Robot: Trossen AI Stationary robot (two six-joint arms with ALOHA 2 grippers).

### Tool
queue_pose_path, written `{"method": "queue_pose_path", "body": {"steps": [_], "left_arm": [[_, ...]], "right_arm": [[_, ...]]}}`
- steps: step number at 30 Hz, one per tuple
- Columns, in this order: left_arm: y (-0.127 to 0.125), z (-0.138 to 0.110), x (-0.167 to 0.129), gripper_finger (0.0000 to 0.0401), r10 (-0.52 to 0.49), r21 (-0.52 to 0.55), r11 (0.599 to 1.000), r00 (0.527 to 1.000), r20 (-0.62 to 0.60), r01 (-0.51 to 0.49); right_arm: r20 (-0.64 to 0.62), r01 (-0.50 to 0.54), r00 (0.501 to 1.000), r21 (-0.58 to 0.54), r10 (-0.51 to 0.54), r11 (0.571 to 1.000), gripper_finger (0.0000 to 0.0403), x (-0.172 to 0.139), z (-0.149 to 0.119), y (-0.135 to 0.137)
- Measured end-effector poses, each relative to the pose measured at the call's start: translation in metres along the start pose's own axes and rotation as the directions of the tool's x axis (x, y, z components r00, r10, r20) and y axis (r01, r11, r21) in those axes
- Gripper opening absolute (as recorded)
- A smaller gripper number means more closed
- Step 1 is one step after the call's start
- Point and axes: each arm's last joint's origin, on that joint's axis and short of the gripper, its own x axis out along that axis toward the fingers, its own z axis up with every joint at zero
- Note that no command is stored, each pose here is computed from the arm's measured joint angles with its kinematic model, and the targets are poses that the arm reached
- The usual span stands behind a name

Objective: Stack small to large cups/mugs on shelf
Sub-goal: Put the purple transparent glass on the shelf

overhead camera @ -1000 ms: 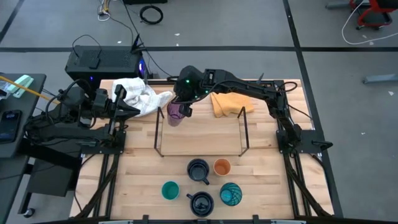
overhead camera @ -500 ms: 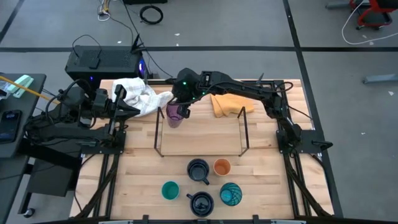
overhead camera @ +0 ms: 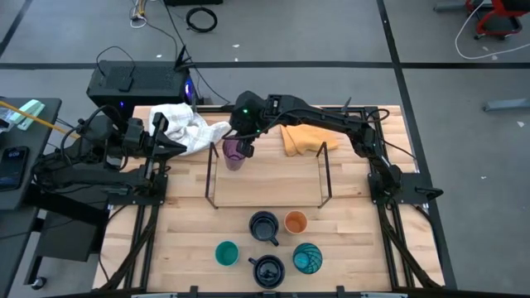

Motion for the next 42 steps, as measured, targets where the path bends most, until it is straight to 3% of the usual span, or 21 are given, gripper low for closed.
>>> {"method": "queue_pose_path", "body": {"steps": [17, 42], "left_arm": [[0.000, 0.000, 0.000, 0.0032, 0.000, 0.000, 1.000, 1.000, 0.000, 0.000], [0.000, 0.000, 0.000, 0.0031, 0.000, 0.000, 1.000, 1.000, 0.000, 0.000]], "right_arm": [[-0.051, 0.018, 0.999, 0.031, -0.017, 0.999, 0.0012, 0.020, -0.014, -0.009], [-0.021, 0.010, 1.000, 0.039, -0.009, 0.999, 0.0014, 0.021, -0.011, -0.007]]}}
